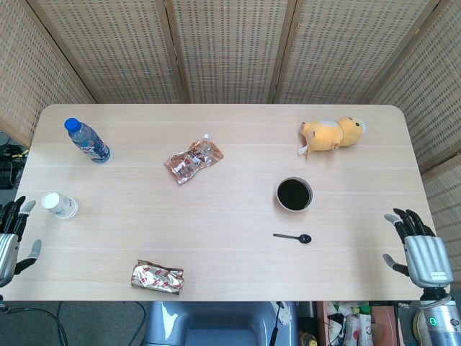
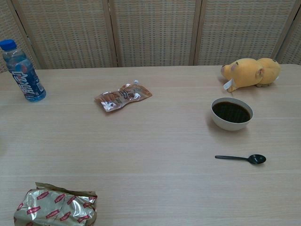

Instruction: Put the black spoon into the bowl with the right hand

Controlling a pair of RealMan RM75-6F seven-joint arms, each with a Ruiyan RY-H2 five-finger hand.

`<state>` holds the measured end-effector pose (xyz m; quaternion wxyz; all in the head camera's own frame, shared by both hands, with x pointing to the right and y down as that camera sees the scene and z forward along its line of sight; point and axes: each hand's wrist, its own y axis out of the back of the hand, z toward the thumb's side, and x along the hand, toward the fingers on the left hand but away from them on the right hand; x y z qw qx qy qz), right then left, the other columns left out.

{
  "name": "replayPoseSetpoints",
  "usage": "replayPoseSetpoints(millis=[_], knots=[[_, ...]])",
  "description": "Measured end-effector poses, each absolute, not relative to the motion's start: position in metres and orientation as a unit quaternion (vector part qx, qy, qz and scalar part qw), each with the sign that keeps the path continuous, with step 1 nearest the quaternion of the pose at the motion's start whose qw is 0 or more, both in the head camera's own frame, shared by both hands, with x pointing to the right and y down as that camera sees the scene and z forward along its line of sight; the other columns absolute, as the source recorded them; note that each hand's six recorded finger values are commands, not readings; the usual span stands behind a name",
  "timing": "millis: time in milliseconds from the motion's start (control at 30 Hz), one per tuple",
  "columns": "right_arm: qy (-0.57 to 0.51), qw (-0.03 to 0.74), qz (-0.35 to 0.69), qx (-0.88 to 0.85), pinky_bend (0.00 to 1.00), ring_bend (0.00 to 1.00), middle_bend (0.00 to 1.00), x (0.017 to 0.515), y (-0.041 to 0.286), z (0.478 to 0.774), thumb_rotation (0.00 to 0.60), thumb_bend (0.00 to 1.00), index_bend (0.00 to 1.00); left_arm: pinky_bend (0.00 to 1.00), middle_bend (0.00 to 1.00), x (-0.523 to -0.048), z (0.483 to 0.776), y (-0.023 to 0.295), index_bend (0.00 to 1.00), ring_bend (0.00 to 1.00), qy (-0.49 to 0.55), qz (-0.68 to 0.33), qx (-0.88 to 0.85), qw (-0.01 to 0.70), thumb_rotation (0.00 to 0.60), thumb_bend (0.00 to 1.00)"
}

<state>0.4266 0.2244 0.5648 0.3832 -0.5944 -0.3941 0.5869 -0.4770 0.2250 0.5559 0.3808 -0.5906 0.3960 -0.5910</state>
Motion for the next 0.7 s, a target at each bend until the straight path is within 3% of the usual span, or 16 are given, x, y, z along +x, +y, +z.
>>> replayPoseSetpoints(millis=[700], knots=[[-0.398, 0.380, 0.571, -0.610, 0.39, 0.17, 0.26, 0.4192, 0.2196, 0.5648, 0.600, 0.31, 0.24, 0.00, 0.00, -0.4737, 0.5557, 0.2219, 0.00, 0.00, 0.397, -0.583, -0.595, 0.385, 0.600, 0.44]])
